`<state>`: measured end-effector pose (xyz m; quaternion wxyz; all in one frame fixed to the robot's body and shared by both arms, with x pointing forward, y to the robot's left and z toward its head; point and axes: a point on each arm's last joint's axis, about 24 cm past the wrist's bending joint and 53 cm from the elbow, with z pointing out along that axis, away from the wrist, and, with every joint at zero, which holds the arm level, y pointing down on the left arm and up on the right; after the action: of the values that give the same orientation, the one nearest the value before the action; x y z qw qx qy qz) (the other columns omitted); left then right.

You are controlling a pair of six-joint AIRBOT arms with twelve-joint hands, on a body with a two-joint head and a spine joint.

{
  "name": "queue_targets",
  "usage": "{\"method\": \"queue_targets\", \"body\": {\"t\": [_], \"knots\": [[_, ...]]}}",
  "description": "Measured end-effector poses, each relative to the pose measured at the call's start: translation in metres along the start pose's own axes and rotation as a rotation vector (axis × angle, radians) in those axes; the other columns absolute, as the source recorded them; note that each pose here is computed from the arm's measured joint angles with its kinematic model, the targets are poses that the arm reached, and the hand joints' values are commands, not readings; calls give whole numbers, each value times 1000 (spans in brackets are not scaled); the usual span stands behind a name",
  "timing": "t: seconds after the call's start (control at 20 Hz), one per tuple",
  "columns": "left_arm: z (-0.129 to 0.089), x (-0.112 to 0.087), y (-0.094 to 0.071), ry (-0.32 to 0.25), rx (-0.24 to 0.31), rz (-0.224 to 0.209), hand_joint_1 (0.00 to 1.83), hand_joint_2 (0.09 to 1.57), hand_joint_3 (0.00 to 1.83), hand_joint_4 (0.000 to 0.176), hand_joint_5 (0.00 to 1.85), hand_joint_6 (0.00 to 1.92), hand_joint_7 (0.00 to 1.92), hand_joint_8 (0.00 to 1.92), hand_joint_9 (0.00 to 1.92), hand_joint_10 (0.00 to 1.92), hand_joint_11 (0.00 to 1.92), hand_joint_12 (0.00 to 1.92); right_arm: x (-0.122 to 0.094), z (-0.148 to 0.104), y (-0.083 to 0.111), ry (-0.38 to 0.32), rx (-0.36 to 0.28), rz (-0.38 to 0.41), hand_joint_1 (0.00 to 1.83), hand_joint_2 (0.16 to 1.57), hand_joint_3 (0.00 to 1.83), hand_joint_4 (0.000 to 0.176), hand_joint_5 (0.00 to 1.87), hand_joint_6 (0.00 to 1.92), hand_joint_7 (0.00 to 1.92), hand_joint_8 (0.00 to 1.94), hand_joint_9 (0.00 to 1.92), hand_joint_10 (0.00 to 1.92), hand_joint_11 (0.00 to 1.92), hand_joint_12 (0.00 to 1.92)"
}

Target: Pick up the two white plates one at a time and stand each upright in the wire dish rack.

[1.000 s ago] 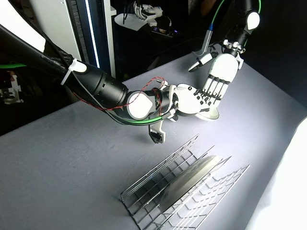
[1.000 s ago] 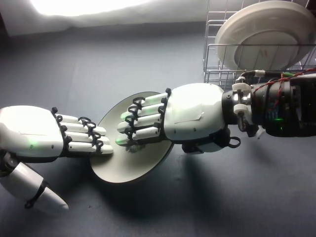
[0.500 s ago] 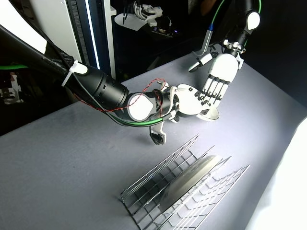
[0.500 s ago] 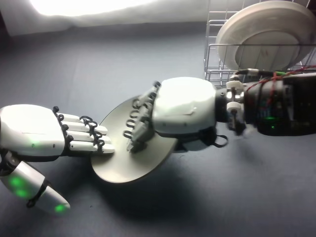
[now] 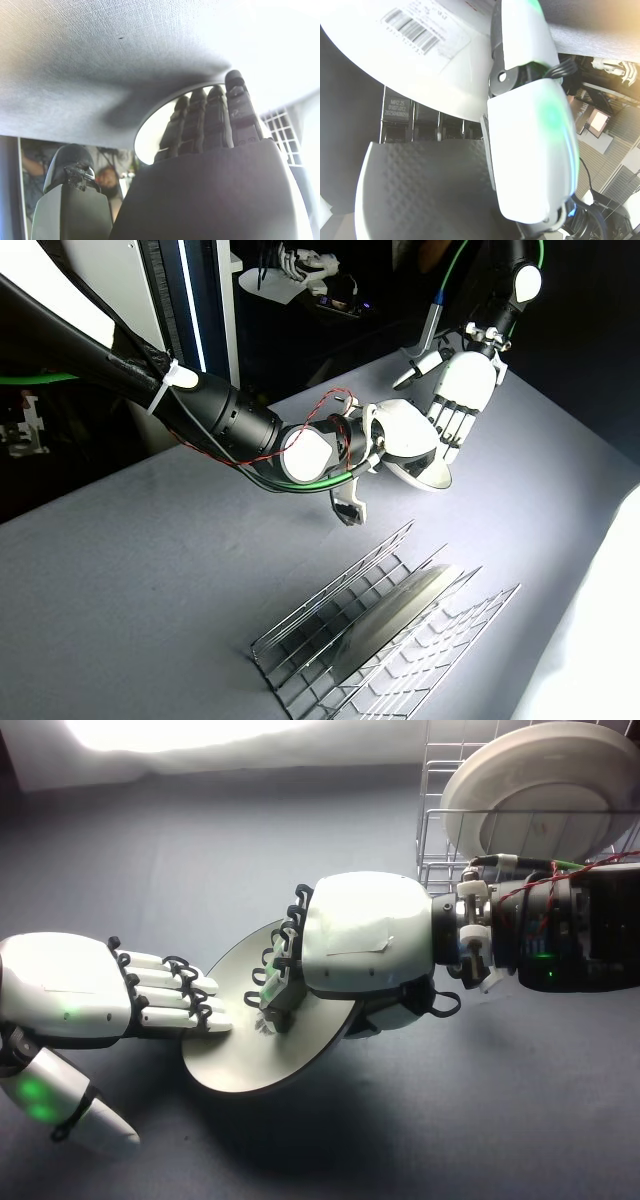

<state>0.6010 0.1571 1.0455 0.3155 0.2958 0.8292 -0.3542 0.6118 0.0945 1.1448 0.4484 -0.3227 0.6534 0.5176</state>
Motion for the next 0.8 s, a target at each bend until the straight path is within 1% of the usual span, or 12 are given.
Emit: {"method": "queue_targets", "body": {"t": [0.15, 0.2, 0.25, 0.3, 0.4, 0.55, 0.6, 0.65, 0.7, 0.8], "knots": [[-5, -17, -3, -23, 4, 50, 0, 1040, 0, 0, 60, 2, 38, 2, 0, 0, 0, 0, 0, 0, 2, -2, -8, 3, 1394, 1052, 0, 0, 1019, 842, 1087, 704, 1131, 929, 1006, 967], [-9, -22, -4, -29, 4, 67, 0, 1030, 0, 0, 60, 2, 40, 3, 0, 0, 0, 0, 0, -1, 2, -2, -10, 3, 1393, 1054, 0, 0, 1010, 872, 1082, 707, 1128, 918, 989, 921], [-15, -33, -4, -55, 3, 68, 0, 1023, 0, 0, 60, 2, 41, 3, 0, 0, 0, 0, -1, -3, 2, -3, -10, 2, 1393, 1054, 0, 0, 1017, 862, 1075, 721, 1125, 917, 980, 908], [-20, -39, -3, -74, 1, 66, 0, 1029, 0, 0, 69, 5, 47, 5, 4, 2, 0, 0, -2, -6, 3, -6, -11, 2, 1394, 1048, 0, 0, 1032, 865, 1121, 662, 1115, 889, 989, 877], [-30, -56, -6, -117, 10, 71, 0, 1043, 1, 0, 52, 1, 28, 0, 0, 0, 0, 0, -11, -11, 5, -28, -8, 27, 1396, 1042, 1, 0, 1012, 877, 1152, 664, 1132, 827, 1031, 838], [-41, -70, -10, -148, 25, 87, 0, 1029, 0, 0, 63, 6, 46, 8, 8, 3, 4, 2, -27, -16, 16, -62, -18, 53, 1394, 1056, 0, 0, 969, 919, 1119, 737, 1109, 878, 1023, 832], [-46, -74, -11, -157, 30, 93, 0, 1030, 0, 0, 61, 4, 44, 6, 3, 0, 2, 1, -29, -19, 17, -64, -14, 56, 1395, 1052, 0, 0, 991, 904, 1120, 720, 1117, 866, 1027, 847], [-54, -78, -10, -169, 28, 101, 0, 1036, 0, 0, 64, 5, 46, 7, 1, 0, 2, 1, -34, -23, 19, -73, -6, 63, 1395, 1051, 0, 0, 994, 907, 1115, 714, 1123, 862, 1022, 848], [-68, -87, -8, -198, 20, 105, 0, 1044, 3, 0, 66, 5, 49, 7, 5, 2, 5, 2, -49, -31, 25, -106, 1, 96, 1393, 1058, 1, 0, 977, 927, 1091, 741, 1117, 894, 1021, 868], [-77, -92, -8, -212, 25, 89, 0, 1033, 0, 0, 68, 6, 52, 8, 11, 4, 1, 1, -60, -40, 29, -138, 8, 138, 1392, 1065, 0, 0, 955, 945, 1088, 758, 1097, 927, 1022, 872]]}}
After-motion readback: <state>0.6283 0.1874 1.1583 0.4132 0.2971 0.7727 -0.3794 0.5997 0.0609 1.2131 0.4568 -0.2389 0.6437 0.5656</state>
